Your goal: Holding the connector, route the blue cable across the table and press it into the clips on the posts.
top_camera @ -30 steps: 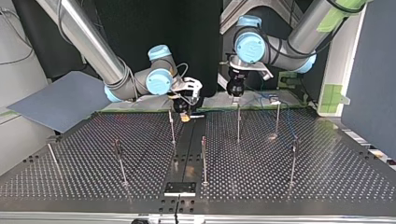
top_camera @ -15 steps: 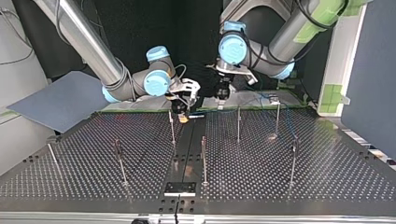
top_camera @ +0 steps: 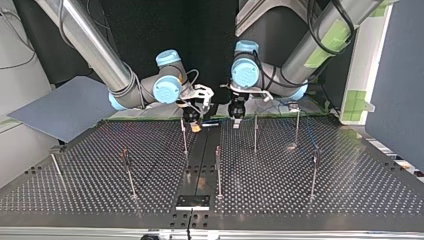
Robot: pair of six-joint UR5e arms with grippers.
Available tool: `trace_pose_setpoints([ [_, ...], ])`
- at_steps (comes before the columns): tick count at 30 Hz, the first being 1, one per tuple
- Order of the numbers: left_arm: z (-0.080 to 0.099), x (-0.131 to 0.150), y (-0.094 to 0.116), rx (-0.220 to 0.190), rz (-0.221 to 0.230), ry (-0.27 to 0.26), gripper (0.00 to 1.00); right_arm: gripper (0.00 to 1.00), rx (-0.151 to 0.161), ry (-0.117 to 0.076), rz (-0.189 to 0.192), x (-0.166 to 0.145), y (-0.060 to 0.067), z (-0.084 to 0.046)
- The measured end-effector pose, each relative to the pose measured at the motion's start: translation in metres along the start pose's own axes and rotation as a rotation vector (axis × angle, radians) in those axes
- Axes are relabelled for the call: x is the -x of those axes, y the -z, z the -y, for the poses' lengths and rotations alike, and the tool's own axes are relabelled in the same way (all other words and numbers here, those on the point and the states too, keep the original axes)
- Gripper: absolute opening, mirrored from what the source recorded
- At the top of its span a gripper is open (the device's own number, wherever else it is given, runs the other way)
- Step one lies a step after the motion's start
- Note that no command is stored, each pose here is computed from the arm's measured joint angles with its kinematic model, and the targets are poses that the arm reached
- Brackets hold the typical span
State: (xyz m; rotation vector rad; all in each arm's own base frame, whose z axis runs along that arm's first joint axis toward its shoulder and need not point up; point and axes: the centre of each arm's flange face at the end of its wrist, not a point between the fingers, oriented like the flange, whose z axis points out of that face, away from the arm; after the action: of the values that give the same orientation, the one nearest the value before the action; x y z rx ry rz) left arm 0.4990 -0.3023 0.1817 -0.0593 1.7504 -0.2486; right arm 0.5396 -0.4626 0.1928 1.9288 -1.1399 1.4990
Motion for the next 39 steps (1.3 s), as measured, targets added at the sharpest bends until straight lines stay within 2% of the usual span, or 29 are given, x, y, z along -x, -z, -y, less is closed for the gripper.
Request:
trace_pose_setpoints([
  [12, 0.002, -0.009, -0.041, 0.008, 0.002, 0.011, 1.0, 0.0, -0.009, -0.001, 0.001, 0.0, -0.001, -0.001],
  [18, 0.001, -0.007, -0.044, 0.037, 0.005, 0.006, 1.0, 0.0, -0.009, -0.001, 0.001, -0.001, -0.001, -0.002],
  [19, 0.001, -0.007, -0.044, 0.043, 0.006, 0.003, 0.88, 0.0, -0.009, -0.001, 0.001, -0.001, -0.001, -0.002],
  [20, 0.001, -0.006, -0.044, 0.048, 0.008, 0.001, 0.57, 0.0, -0.009, -0.001, 0.001, 0.0, -0.001, -0.002],
  [21, 0.001, -0.006, -0.043, 0.056, 0.009, -0.002, 0.4, 0.0, -0.01, -0.001, 0.001, 0.0, -0.001, -0.002],
  [22, 0.001, -0.007, -0.043, 0.061, 0.01, -0.003, 0.4, 0.0, -0.009, -0.002, 0.001, -0.001, -0.001, -0.002],
  [23, 0.001, -0.007, -0.043, 0.066, 0.01, -0.005, 0.24, 0.0, -0.01, -0.002, 0.001, -0.001, -0.001, -0.002],
  [24, 0.001, -0.007, -0.042, 0.072, 0.011, -0.006, 0.03, 0.0, -0.01, -0.002, 0.001, -0.001, -0.001, -0.002],
  [26, 0.001, -0.007, -0.042, 0.076, 0.01, -0.006, 0.0, 0.0, -0.01, -0.002, 0.001, -0.001, -0.001, -0.002],
  [33, 0.001, -0.008, -0.039, 0.085, -0.003, -0.005, 0.0, 0.0, -0.01, -0.002, 0.001, -0.001, -0.001, -0.002],
  [39, 0.0, -0.001, -0.034, 0.111, -0.009, -0.003, 0.0, 0.0, -0.012, -0.002, -0.003, -0.003, 0.0, -0.001],
])
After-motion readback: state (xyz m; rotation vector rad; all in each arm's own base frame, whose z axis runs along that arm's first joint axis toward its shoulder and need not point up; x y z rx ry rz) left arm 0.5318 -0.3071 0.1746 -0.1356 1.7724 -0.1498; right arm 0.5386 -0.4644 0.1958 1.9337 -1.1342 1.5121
